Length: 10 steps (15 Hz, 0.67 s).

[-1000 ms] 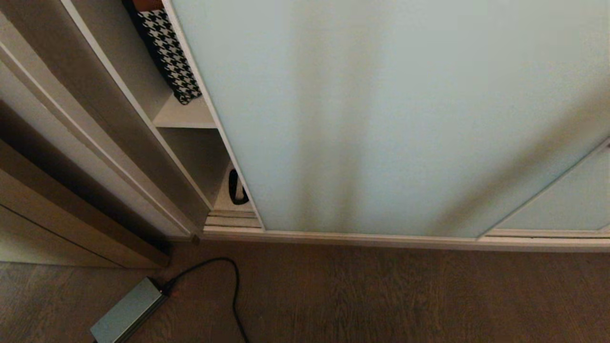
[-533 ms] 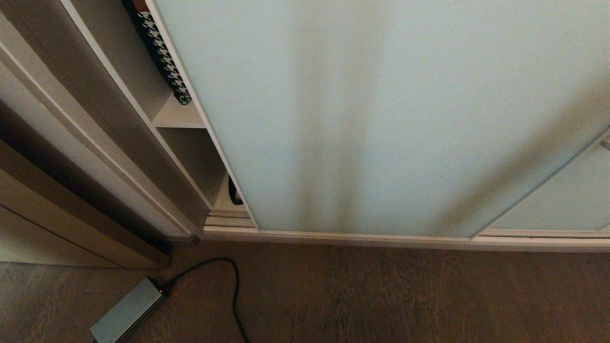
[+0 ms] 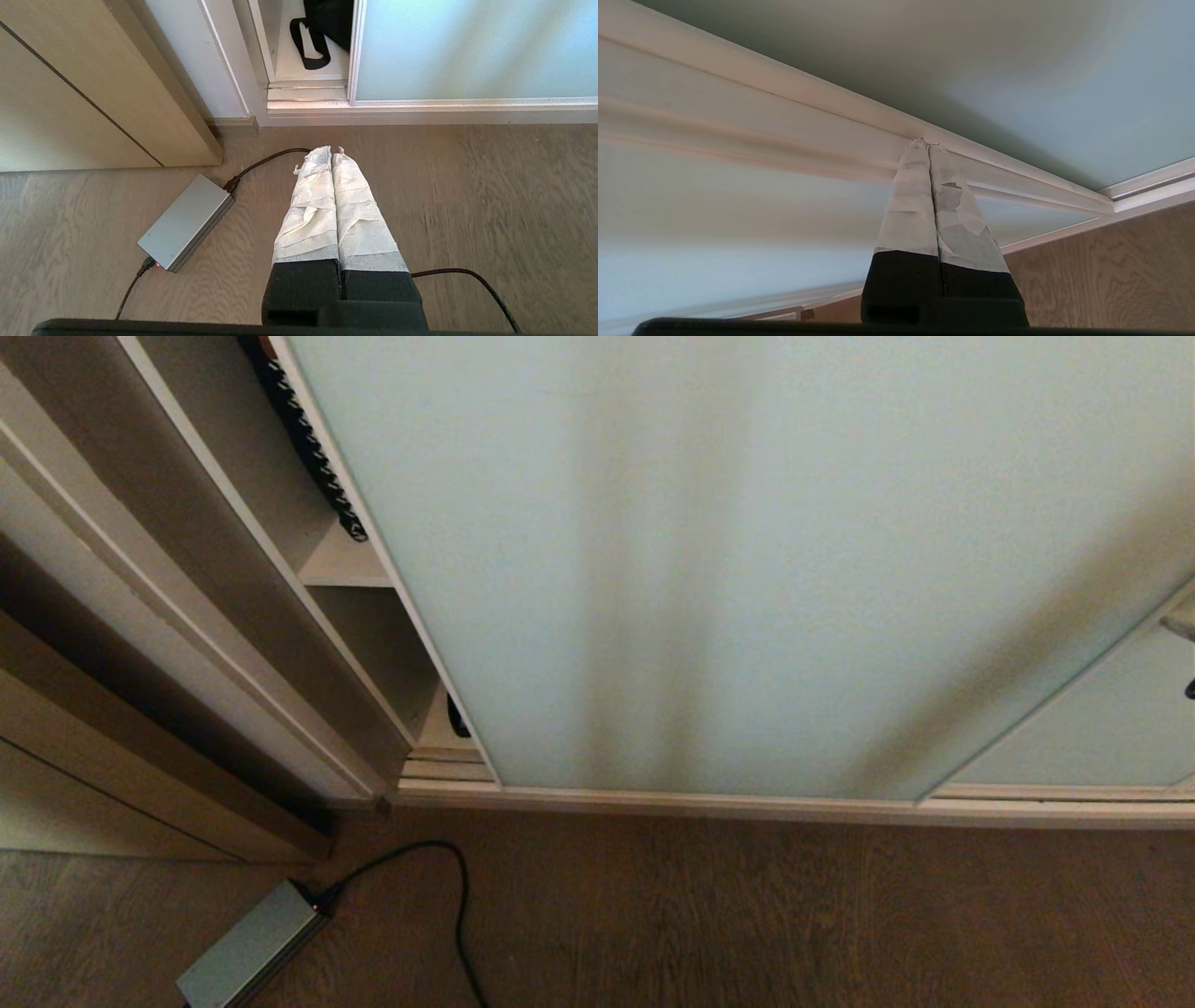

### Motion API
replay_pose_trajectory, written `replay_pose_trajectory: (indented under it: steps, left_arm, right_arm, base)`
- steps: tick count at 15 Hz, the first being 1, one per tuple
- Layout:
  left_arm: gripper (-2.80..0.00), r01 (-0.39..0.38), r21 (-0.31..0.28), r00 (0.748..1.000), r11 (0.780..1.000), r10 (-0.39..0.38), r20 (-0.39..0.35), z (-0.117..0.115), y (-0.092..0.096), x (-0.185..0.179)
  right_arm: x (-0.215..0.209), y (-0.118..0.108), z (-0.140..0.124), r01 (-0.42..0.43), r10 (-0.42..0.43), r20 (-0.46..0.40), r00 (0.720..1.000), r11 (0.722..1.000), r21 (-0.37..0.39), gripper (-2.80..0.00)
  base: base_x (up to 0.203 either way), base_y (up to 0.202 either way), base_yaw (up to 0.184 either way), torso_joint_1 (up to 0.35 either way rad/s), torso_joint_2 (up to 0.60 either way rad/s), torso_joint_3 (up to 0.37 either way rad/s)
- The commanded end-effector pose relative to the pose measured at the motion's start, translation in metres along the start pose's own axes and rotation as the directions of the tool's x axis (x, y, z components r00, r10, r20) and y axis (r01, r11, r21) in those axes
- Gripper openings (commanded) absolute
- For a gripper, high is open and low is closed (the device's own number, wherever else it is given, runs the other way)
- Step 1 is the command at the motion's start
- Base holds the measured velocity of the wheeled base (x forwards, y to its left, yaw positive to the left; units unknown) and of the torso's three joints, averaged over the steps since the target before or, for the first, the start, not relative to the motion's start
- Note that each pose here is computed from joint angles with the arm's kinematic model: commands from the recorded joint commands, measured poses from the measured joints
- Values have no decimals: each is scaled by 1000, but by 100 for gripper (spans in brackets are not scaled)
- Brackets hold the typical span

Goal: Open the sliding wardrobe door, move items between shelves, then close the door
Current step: Close the door

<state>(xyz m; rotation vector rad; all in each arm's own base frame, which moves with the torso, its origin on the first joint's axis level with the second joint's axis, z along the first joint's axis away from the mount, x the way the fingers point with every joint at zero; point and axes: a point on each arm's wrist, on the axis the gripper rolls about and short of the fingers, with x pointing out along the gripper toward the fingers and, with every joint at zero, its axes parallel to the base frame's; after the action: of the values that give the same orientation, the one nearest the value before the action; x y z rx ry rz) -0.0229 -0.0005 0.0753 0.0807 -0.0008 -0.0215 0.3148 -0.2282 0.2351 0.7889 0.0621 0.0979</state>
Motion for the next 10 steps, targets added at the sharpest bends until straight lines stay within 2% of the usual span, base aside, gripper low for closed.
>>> replay_pose_trajectory:
  steps: [1, 10]
  left_arm:
    - [-280, 0, 1, 1000, 1000, 0, -1, 0, 0, 0]
    - [-280, 0, 1, 1000, 1000, 0, -1, 0, 0, 0]
  right_arm:
    - [-1, 7, -3, -17, 17, -9, 1000, 1000, -3, -280]
    - [6, 32, -28, -89, 88, -52, 995, 996, -21, -280]
  base:
    - [0, 0, 0, 0, 0, 0]
    - [0, 0, 0, 0, 0, 0]
